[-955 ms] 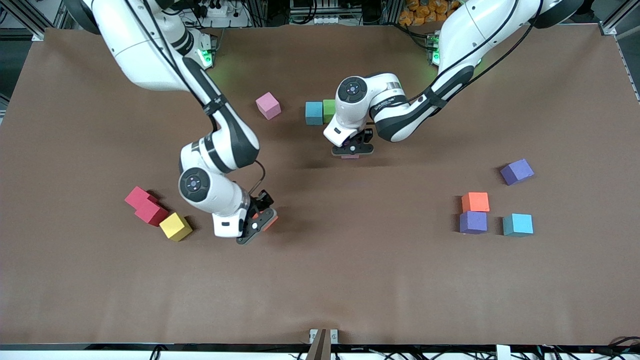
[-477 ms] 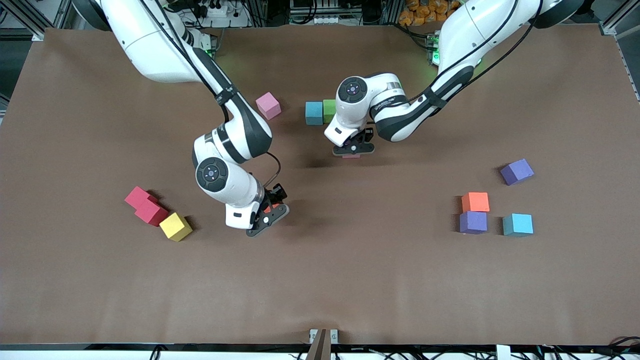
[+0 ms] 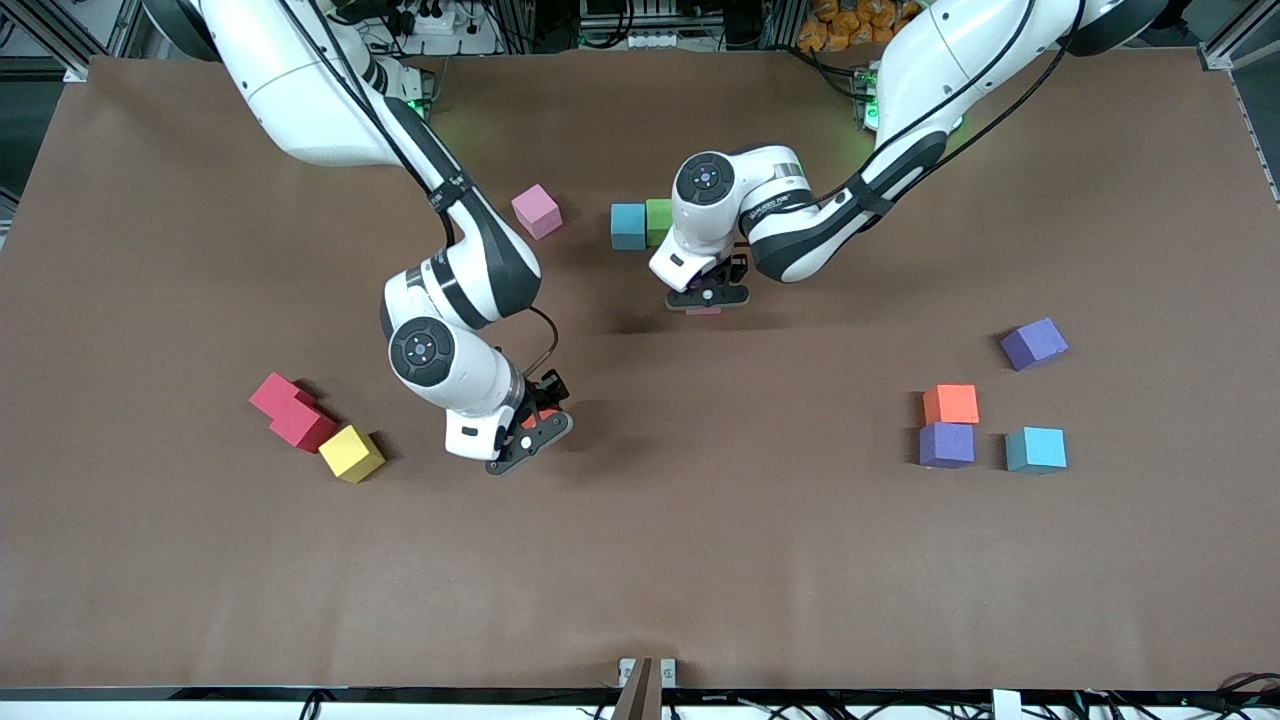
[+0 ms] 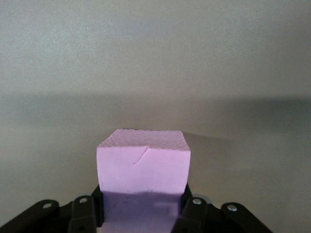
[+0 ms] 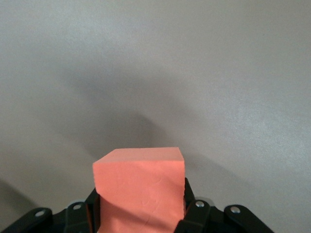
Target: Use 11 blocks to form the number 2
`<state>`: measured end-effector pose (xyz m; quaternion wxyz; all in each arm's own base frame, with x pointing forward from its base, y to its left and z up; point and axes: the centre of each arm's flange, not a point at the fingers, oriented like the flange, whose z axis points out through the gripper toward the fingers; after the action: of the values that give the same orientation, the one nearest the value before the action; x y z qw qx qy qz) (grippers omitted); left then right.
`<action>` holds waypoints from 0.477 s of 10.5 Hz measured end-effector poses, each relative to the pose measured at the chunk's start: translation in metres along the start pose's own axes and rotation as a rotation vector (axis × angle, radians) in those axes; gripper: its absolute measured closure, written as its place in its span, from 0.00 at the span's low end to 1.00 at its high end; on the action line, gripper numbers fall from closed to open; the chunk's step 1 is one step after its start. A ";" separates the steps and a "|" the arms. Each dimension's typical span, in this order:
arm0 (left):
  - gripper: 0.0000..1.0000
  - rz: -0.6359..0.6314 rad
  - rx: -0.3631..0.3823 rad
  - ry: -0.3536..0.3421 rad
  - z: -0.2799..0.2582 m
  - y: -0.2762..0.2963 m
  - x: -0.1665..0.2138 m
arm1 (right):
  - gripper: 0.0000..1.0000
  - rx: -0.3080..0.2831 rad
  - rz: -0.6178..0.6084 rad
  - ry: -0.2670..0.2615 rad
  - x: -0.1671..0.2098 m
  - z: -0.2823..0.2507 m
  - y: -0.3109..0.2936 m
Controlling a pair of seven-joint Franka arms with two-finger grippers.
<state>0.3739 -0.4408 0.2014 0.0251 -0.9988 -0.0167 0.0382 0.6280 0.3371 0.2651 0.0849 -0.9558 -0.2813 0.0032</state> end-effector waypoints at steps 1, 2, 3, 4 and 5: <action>0.44 0.000 0.000 0.000 0.000 0.000 0.000 | 0.38 -0.004 -0.005 -0.014 -0.001 0.000 0.000; 0.44 0.000 0.000 0.000 0.000 0.000 0.000 | 0.38 -0.025 -0.035 -0.033 -0.003 -0.001 -0.001; 0.44 0.000 0.000 0.000 0.000 0.000 0.000 | 0.38 -0.048 -0.088 -0.052 -0.005 -0.001 -0.002; 0.44 -0.001 0.000 0.000 0.000 0.000 0.000 | 0.38 -0.056 -0.161 -0.065 -0.006 -0.001 -0.004; 0.44 -0.004 0.000 0.000 0.000 0.000 0.000 | 0.38 -0.054 -0.246 -0.073 -0.006 -0.001 -0.004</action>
<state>0.3735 -0.4408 0.2016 0.0253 -0.9988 -0.0189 0.0379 0.6206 0.3371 0.2662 0.0486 -0.9153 -0.3992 0.0202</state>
